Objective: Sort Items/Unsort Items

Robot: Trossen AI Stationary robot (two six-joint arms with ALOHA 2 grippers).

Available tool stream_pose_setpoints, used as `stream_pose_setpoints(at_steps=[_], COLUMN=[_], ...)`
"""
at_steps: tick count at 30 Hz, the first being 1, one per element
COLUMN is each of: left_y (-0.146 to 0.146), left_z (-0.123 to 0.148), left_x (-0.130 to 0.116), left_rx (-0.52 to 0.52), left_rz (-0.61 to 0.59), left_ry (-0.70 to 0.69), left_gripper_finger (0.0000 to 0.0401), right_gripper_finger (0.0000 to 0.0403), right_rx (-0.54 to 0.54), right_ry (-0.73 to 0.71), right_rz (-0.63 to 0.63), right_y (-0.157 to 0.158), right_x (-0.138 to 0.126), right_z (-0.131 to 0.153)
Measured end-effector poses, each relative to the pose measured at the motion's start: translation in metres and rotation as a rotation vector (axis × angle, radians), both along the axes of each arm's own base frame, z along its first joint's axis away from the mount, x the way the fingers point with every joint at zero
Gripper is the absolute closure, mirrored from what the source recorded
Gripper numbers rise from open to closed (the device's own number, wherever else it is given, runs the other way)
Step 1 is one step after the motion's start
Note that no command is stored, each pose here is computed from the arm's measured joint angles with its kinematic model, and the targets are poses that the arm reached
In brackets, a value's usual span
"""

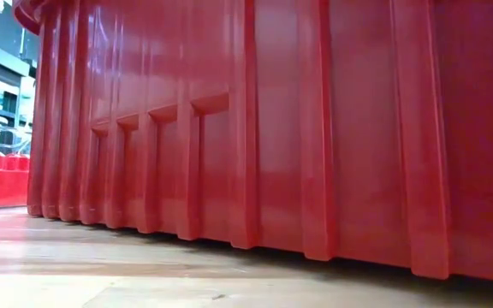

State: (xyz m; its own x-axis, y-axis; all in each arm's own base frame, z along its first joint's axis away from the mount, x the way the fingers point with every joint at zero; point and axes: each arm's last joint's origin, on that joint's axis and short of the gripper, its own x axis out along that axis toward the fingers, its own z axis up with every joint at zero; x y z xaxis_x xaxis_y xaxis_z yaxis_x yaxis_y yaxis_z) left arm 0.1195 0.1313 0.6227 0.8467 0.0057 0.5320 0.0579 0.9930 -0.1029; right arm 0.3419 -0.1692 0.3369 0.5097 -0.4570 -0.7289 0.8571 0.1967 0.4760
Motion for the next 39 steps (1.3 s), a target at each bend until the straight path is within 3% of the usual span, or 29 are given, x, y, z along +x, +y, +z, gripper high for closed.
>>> stream_pose_setpoints(at_steps=[12,17,25,29,34,37,39], left_y=[0.003,-0.002,-0.010,-0.012,-0.012,-0.011,-0.010], left_z=[0.000,0.000,0.000,0.001,0.002,0.001,0.001], left_x=[0.000,0.001,0.008,0.009,0.008,0.008,0.007], left_rx=[0.014,0.001,-0.013,0.019,0.025,0.024,0.027], left_rz=[0.032,-0.026,-0.108,-0.107,-0.106,-0.100,-0.094], left_ry=[-0.006,0.001,0.011,0.001,-0.002,-0.001,0.000], left_gripper_finger=[0.0401,0.0401,0.0401,0.0401,0.0401,0.0401,0.0401], right_gripper_finger=[0.0403,0.0403,0.0403,0.0403,0.0403,0.0403,0.0403], right_rx=[0.021,-0.063,-0.004,-0.010,-0.184,-0.248,-0.255], right_ry=[0.114,-0.039,-0.179,-0.382,-0.580,-0.613,-0.557], right_rz=[-0.063,-0.081,-0.124,-0.063,0.126,0.253,0.346], right_y=[-0.056,-0.069,-0.080,-0.084,-0.076,-0.059,-0.038], right_x=[0.000,0.009,0.015,0.024,0.034,0.020,0.008], right_z=[-0.045,-0.034,-0.037,-0.023,0.009,0.041,0.057])
